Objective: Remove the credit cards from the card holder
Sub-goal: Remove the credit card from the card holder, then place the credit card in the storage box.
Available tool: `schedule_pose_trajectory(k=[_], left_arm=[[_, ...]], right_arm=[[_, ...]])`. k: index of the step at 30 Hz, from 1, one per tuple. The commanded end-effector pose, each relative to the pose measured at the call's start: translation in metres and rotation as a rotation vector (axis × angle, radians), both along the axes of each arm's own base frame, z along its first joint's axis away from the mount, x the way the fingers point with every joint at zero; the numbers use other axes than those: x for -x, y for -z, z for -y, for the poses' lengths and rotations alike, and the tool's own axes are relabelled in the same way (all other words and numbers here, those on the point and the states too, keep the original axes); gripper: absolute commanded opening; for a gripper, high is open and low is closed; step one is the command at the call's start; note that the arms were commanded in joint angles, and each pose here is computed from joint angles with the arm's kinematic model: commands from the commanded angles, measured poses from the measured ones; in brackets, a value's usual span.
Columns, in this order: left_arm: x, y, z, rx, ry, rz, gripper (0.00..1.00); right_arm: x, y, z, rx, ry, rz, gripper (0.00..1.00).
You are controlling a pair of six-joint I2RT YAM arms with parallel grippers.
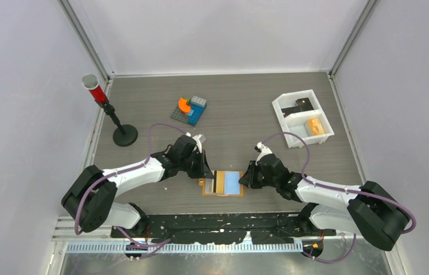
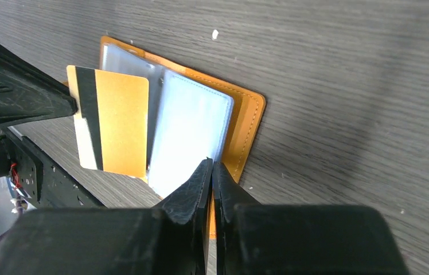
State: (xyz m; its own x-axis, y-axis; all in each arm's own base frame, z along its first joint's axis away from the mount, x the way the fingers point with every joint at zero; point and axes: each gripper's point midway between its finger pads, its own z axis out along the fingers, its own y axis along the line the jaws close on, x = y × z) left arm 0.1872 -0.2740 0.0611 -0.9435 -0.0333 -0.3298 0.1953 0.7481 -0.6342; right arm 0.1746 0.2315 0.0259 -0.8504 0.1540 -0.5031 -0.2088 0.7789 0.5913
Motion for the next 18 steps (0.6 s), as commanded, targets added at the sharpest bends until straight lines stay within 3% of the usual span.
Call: schedule_pose_trajectory(k=[1, 4, 10, 18], left_arm=[[-0.01, -0.015, -0.009, -0.034, -0.02, 0.059, 0.0], [-0.012, -0.022, -0.015, -0.039, -0.045, 0.077, 0.0], [-0.018, -0.048, -0.023, 0.038, -0.124, 0.123, 0.0], [-0.016, -0.086, -0.028, 0.167, -0.178, 0.134, 0.0]], right_arm=[[-0.021, -0.037, -0.006, 0.021, -0.042, 0.161, 0.13], [-0.03, -0.065, -0.015, 0.011, -0.091, 0.312, 0.16], [-0.046, -0.112, -0.031, 0.228, -0.238, 0.732, 0.26], [-0.014, -0.132, -0.069, 0.331, -0.492, 1.046, 0.41]])
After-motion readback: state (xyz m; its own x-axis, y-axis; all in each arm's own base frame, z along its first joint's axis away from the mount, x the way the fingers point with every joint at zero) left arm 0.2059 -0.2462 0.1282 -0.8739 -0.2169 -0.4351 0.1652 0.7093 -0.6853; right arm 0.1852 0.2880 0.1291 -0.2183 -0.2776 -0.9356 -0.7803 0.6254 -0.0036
